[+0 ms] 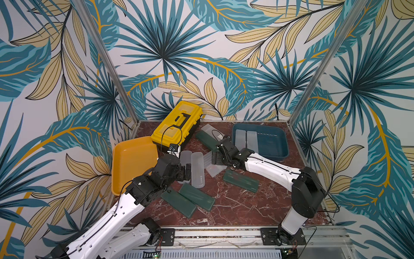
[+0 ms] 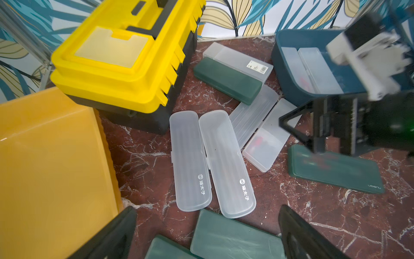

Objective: Place the pencil cases by color into the storage box
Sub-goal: Place the pencil case at the storage box, then pick up the pencil case from the center of the board.

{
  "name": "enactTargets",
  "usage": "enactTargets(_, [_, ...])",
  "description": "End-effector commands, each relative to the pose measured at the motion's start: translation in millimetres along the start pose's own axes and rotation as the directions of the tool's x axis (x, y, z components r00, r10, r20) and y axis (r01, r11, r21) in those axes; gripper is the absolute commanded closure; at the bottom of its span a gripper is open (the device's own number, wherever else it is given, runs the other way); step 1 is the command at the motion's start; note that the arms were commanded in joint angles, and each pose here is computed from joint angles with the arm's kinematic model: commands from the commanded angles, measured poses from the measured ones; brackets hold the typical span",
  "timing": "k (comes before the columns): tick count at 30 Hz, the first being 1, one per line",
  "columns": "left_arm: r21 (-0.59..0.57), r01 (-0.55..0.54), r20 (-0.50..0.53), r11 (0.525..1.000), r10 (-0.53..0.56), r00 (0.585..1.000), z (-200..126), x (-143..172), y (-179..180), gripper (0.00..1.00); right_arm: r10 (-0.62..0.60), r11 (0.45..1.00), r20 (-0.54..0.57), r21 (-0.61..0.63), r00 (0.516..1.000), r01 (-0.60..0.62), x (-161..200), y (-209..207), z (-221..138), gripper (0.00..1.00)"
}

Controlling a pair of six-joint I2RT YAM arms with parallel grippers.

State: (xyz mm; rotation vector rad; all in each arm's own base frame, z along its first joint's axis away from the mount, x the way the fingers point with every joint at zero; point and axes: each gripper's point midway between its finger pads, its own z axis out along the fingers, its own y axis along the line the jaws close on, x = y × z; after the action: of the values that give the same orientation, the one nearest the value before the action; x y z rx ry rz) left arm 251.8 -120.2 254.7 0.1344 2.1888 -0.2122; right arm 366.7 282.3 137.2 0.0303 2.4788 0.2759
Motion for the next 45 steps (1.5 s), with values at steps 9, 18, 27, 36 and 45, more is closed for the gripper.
enactTargets(9, [0.025,0.077,0.051,0.997,-0.078,0.996,-22.6,-39.2,21.8,0.00,-0.028,0.998,-0.015,0.048,0.999,0.029,33.3,49.6,20.9,0.07])
enactTargets(18, [0.110,0.167,0.078,0.980,-0.176,0.981,-13.8,-63.3,28.7,0.00,-0.089,0.994,-0.036,0.054,0.995,0.091,54.6,81.2,27.4,0.07])
enactTargets(27, [0.115,0.279,0.118,0.953,-0.292,0.949,-17.7,-73.0,65.9,0.00,-0.113,0.991,-0.047,0.069,0.992,0.116,65.4,88.3,33.5,0.07])
enactTargets(36, [0.120,0.343,0.154,0.932,-0.359,0.921,-20.1,-80.8,80.9,0.00,-0.129,0.987,-0.066,0.085,0.989,0.135,78.6,91.0,40.0,0.07])
enactTargets(45, [0.128,0.335,0.152,0.934,-0.352,0.924,-17.3,-76.6,80.1,0.00,-0.149,0.982,-0.091,0.104,0.985,0.158,89.1,96.6,50.9,0.07])
